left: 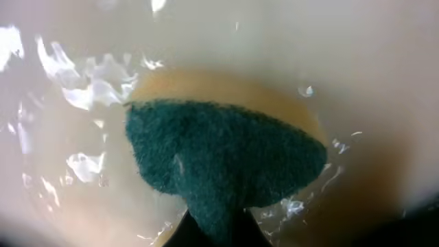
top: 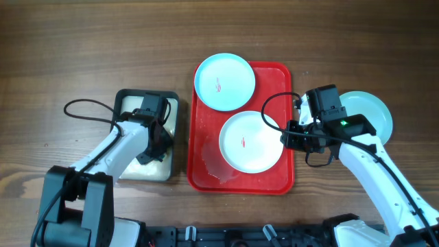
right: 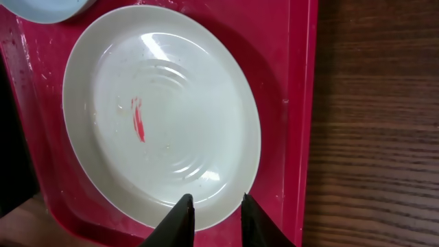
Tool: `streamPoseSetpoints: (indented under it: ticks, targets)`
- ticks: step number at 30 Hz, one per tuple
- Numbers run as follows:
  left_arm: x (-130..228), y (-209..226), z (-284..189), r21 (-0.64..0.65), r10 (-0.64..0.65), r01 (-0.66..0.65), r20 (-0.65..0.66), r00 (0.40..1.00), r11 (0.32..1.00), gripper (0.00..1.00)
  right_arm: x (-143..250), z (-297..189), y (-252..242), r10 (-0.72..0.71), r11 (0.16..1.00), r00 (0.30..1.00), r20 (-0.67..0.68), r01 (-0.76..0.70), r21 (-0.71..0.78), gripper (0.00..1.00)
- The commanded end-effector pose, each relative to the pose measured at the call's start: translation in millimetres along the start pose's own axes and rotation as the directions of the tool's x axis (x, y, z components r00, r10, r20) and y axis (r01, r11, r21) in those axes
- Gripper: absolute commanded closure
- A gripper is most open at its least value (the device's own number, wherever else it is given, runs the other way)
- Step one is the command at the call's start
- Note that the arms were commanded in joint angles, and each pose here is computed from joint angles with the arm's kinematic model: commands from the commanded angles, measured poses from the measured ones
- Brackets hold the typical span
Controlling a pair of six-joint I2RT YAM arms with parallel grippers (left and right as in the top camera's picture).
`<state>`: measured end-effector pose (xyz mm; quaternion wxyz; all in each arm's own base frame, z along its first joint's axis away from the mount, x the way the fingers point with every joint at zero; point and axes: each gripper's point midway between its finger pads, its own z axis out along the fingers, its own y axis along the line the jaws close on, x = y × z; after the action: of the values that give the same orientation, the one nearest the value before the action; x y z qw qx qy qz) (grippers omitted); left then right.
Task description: Clean dirty plates on tray and stack at the side
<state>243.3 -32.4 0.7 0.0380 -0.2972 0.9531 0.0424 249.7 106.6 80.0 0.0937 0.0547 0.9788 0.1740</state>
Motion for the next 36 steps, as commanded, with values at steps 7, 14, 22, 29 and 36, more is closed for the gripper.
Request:
streamPoseSetpoints:
  ticks: [7,14,22,29,36]
  targets:
    - [-18.9,2.9,-38.9,0.015,0.093,-0.095,0.106,0.99,0.995,0.5,-4.0,-6.1,1.0,-0.018,1.0,1.0,0.019,0.018,0.007,0.76]
    - [-20.6,3.8,8.3,-0.017,0.09,-0.088,0.133,0.987,0.996,0.96,-1.9,-6.1,0.3,-0.015,1.0,1.0,0.01,0.015,0.01,0.77]
    - [-47.9,-12.5,-46.4,0.003,0.202,-0.207,0.211,0.956,0.978,0.48,-0.9,-6.0,-0.1,-0.013,1.0,1.0,0.006,0.013,0.012,0.77]
    - [-2.3,-3.5,-43.3,0.05,0.124,-0.124,-0.002,0.992,0.991,0.51,-0.9,-6.1,-0.2,-0.014,1.0,1.0,0.006,0.014,0.012,0.77]
    - [8.3,6.8,5.2,0.063,-0.005,0.002,0.044,0.999,0.998,0.96,-1.6,-6.1,-2.1,-0.015,1.0,1.0,0.01,0.014,0.023,0.76]
